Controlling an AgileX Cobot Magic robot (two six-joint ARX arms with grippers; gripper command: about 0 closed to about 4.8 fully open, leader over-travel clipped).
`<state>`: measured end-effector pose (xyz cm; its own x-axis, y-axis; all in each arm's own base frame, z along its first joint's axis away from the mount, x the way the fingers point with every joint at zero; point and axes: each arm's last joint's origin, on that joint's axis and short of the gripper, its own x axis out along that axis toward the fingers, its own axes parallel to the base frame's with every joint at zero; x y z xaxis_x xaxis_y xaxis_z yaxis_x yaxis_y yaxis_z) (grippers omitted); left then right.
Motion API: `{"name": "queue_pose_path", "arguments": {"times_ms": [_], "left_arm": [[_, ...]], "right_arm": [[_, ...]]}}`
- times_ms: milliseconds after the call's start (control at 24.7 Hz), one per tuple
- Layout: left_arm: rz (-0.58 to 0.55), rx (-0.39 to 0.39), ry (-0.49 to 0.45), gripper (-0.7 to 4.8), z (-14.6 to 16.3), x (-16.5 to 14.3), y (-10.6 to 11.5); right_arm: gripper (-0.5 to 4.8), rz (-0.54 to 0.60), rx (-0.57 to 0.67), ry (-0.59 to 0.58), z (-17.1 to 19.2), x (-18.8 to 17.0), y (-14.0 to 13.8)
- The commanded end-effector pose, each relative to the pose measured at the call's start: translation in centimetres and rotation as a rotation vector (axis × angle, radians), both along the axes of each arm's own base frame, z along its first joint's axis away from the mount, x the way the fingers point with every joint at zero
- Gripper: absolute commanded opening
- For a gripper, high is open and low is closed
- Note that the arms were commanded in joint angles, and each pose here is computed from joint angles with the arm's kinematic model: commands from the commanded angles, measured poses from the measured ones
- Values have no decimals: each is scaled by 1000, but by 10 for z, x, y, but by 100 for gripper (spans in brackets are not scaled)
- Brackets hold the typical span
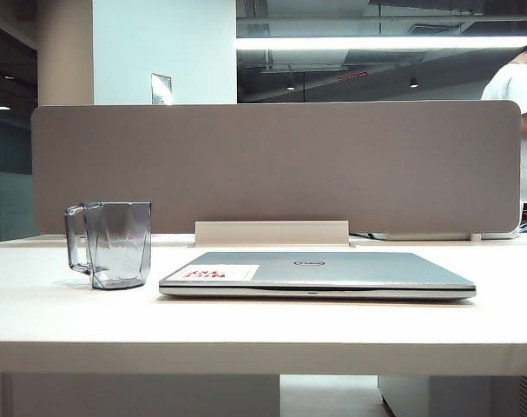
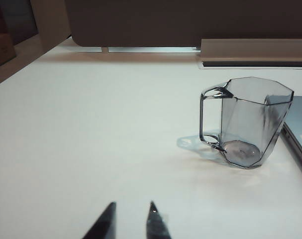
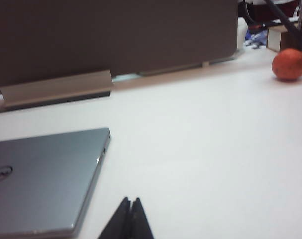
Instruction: Pick up the water cup and place it on the left side of the laptop.
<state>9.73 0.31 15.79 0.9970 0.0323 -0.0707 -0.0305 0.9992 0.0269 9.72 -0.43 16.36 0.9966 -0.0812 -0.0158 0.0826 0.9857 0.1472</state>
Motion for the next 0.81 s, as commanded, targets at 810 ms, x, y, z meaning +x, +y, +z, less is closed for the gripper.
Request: {"name": "queue_pose_path", "arguments": {"times_ms": [810], "left_arm": [[-4, -1, -8, 75, 1, 0, 0]], "right_arm": [[-5, 0, -103, 78, -8, 0, 0]]}}
